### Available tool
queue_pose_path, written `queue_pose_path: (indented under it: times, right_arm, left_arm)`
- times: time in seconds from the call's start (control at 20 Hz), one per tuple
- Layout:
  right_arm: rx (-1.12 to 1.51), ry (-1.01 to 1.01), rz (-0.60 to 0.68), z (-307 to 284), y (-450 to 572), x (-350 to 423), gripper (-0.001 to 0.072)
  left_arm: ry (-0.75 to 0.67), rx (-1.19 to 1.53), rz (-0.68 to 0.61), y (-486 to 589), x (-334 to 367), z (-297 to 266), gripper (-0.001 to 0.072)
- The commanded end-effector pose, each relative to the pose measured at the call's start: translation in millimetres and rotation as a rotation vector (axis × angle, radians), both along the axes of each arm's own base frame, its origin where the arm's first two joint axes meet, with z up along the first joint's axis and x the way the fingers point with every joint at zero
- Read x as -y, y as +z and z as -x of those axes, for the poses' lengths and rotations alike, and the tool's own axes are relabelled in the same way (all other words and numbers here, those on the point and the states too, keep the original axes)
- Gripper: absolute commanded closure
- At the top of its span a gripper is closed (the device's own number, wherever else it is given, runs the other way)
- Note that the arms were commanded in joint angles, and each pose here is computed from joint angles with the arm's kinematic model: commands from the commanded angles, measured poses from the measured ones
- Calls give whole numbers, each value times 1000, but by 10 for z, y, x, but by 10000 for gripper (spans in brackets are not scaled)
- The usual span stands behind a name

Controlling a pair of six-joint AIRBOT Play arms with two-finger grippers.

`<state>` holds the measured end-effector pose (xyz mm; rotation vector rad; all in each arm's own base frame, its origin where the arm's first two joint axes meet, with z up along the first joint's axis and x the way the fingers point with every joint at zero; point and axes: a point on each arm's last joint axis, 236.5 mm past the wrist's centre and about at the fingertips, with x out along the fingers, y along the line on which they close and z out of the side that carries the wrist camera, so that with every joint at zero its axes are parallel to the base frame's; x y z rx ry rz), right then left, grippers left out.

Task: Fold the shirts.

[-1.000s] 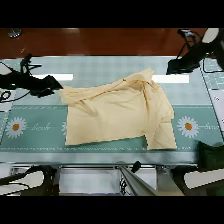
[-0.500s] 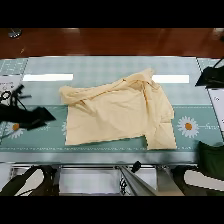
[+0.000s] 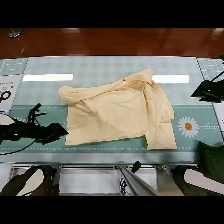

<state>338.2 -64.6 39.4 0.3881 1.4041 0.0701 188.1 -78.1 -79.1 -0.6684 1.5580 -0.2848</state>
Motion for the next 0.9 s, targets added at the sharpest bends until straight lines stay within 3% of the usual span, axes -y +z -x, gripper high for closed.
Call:
queue_pose_path:
  times: [0.0,0.2,0.25,0.35,0.45,0.65,0.85]
  right_arm:
    - [26,-10,1,-51,-13,13,168]
    - [26,-9,1,-50,-13,13,167]
    - [26,-9,1,-49,-14,14,167]
    - [25,-5,1,-44,-14,12,167]
    - [13,8,6,-10,-22,17,167]
    - [-65,15,41,206,-259,150,167]
    - [-102,-14,-250,515,-689,-288,95]
  left_arm:
    - [-45,-56,19,-153,169,63,44]
    - [-112,-147,45,-355,405,184,73]
    - [-113,-137,46,-396,468,148,213]
    - [-56,-72,40,-456,558,-70,344]
    - [30,-27,63,-430,613,-278,673]
    - [25,-24,77,-389,638,-292,686]
    - [-31,-10,95,-347,672,-234,686]
